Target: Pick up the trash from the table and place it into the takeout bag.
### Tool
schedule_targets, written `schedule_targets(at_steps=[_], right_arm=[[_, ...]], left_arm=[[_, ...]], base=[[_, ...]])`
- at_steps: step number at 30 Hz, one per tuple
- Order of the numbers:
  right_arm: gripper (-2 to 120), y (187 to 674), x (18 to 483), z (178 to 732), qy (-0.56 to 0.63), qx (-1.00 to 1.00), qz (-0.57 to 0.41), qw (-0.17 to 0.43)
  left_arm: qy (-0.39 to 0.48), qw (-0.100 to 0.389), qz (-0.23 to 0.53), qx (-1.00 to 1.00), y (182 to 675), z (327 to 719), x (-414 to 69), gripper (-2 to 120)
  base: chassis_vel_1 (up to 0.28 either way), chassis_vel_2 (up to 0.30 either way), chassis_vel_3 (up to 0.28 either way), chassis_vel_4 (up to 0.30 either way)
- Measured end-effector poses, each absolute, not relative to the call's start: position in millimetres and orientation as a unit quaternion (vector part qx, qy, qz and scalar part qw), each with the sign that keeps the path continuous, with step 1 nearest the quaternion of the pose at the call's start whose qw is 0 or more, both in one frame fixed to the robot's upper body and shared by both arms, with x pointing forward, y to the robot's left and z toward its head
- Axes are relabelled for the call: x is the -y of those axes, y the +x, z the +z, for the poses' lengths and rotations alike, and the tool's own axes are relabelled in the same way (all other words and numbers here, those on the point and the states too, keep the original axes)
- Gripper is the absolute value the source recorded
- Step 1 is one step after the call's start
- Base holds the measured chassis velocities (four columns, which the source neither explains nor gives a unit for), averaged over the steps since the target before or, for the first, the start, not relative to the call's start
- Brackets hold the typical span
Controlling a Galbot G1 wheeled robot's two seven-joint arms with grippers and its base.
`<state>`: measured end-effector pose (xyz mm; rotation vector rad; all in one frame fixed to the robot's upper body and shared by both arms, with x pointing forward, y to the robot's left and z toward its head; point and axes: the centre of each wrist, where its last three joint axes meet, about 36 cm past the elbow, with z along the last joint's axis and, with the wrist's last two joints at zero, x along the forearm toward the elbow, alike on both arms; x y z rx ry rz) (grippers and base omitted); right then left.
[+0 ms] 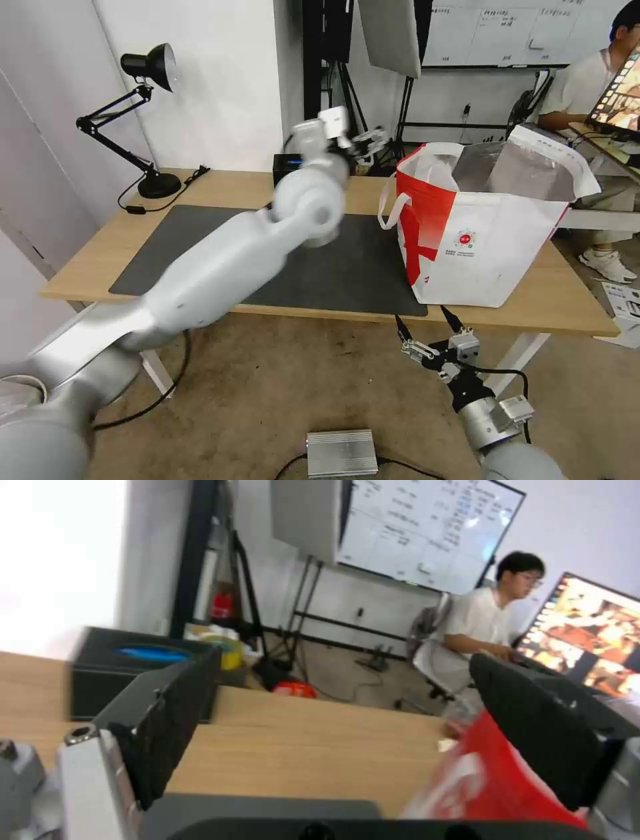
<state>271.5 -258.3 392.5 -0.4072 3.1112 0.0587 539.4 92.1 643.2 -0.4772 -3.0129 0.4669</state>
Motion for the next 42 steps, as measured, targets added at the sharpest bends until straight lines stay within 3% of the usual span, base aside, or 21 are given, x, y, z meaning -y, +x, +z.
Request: schedule_targets(at_steps=[9,16,32,42], right_arm=[[100,271,258,392,-0.13,-0.991,0.019,0.002],[100,272,258,392,-0.13,-0.991,0.019,0.002],[100,271,258,392,-0.13,-0.991,0.019,0.002],[100,271,258,392,-0.13,-0.991,0.019,0.002]], left_arm=[[-0.138,-0.002,0.128,0.982,514,613,-182,100],[-0.136,-0.012,0.099,0.986,466,580,-252,100],[-0.109,-0.052,0.067,0.99,416,522,-286,100],[-0.066,-0.03,0.072,0.995,373,459,-302,100]], base=[[0.0,0.0,0.0,0.0],[0.0,0.0,0.0,0.0],[0.0,0.0,0.0,0.0],[0.0,0.0,0.0,0.0]])
